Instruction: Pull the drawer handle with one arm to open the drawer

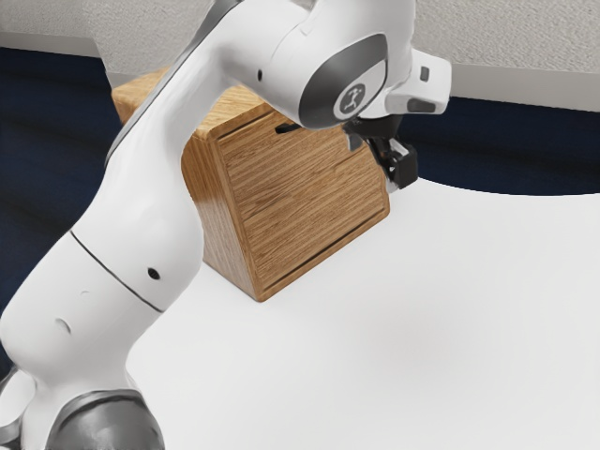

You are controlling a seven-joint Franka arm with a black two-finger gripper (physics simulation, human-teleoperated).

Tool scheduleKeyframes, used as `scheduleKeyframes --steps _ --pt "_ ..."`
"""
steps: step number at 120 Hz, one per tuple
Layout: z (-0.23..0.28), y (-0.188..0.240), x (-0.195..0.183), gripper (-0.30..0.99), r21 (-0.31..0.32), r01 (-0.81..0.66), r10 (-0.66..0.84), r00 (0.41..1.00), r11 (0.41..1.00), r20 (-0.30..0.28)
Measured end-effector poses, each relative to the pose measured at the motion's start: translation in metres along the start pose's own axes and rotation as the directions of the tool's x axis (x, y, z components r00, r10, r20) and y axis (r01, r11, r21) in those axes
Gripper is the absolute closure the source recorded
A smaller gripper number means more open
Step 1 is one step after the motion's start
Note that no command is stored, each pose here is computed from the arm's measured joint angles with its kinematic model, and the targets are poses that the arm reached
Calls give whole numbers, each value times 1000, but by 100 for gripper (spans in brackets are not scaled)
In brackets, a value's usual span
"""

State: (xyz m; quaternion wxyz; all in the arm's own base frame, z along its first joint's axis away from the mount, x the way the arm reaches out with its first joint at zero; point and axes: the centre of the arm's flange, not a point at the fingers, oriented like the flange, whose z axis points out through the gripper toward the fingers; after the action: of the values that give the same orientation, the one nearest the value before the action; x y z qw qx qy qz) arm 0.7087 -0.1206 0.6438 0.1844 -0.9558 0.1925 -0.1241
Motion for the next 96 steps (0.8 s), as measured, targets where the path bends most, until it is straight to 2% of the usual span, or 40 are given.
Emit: scheduleKeyframes --steps 6,14,30,42,62,81,96 --pt "3 -4 0 0 10 -3 3 1000 1000 -3" --pt "1 -12 -2 0 54 -6 6 1000 999 2" --pt "-6 -34 -9 0 186 -13 9 1000 983 26" --pt "-16 -40 -10 0 240 -25 21 1000 970 20" --pt "-7 -47 -8 0 281 -48 41 999 958 32" --pt "11 -43 -2 0 285 -86 74 996 955 53" --pt "30 -71 -11 0 282 -70 48 995 957 83"
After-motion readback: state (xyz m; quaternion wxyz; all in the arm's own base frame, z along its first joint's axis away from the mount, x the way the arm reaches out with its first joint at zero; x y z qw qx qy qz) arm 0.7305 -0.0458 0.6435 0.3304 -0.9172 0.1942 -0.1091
